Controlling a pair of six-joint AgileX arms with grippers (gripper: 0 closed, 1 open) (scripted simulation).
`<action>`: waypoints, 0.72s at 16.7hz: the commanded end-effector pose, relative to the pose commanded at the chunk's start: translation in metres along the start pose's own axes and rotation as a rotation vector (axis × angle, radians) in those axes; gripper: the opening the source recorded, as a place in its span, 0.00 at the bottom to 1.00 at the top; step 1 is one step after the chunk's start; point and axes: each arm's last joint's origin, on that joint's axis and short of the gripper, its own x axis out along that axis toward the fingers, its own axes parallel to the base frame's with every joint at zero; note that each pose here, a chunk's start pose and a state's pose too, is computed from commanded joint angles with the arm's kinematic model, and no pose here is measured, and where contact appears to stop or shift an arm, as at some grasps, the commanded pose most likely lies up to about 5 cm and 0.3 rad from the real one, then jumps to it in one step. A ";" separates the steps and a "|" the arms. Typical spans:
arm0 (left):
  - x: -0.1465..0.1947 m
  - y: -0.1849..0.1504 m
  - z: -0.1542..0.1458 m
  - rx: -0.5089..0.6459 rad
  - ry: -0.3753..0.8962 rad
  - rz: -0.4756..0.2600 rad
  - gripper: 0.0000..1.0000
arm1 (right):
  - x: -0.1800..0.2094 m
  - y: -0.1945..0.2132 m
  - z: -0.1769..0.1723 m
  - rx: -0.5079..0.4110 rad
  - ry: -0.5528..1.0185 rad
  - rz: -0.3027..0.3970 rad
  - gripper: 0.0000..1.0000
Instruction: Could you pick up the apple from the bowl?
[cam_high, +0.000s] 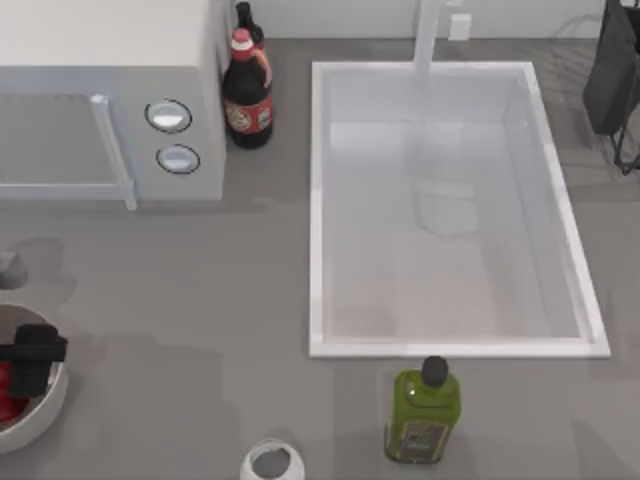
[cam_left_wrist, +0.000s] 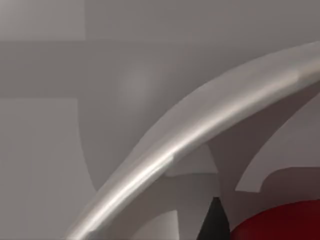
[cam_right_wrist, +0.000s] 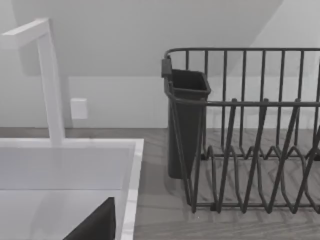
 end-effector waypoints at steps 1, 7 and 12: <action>0.000 0.000 0.000 0.000 0.000 0.000 0.00 | 0.000 0.000 0.000 0.000 0.000 0.000 1.00; 0.000 0.000 0.000 0.000 0.000 0.000 0.00 | 0.000 0.000 0.000 0.000 0.000 0.000 1.00; -0.042 0.001 0.021 0.005 -0.097 0.001 0.00 | 0.000 0.000 0.000 0.000 0.000 0.000 1.00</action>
